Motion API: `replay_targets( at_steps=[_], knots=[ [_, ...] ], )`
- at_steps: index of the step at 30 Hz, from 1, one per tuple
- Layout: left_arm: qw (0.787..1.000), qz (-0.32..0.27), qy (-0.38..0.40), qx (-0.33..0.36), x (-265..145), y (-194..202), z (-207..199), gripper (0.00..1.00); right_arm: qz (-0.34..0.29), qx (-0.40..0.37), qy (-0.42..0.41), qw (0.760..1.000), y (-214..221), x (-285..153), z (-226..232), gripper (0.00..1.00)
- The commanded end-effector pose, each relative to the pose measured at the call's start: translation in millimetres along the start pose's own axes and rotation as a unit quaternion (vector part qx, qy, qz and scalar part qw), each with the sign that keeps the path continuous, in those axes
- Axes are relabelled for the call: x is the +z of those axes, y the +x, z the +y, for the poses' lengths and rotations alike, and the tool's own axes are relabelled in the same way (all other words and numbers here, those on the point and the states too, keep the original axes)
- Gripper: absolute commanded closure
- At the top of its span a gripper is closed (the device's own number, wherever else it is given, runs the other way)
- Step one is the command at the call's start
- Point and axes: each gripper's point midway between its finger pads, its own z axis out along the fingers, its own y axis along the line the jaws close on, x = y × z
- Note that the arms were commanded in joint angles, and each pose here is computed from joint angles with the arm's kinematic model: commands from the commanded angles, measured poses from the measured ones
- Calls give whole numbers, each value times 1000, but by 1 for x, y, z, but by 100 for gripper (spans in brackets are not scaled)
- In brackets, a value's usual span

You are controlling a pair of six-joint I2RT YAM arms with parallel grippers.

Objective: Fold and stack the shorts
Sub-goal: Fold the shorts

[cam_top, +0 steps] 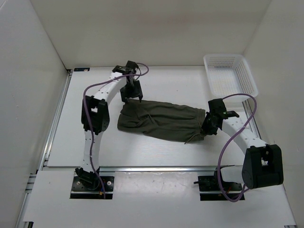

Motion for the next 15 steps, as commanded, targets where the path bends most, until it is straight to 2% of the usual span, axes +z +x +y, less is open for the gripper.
replay_targets(
  at_steps=[1, 5, 7, 9, 10, 15],
  knots=[
    [999, 16, -36, 1, 8, 7, 3, 23, -23, -5, -6, 1000, -16, -8, 6, 100],
    [998, 29, -57, -1, 25, 14, 5, 26, -23, -5, -6, 1000, -16, -8, 6, 100],
    [998, 29, -57, -6, 25, 14, 5, 46, -23, -5, -6, 1000, -16, -8, 6, 100],
    [998, 20, -56, -1, 16, 14, 2, 71, -23, -5, -6, 1000, -16, -8, 6, 100],
    [998, 16, -53, -1, 12, 13, 1, 88, -23, -5, -6, 1000, -16, -8, 6, 100],
    [999, -5, -45, -2, -19, 12, 3, 90, -23, 0, -6, 1000, -16, -8, 6, 100]
  ],
)
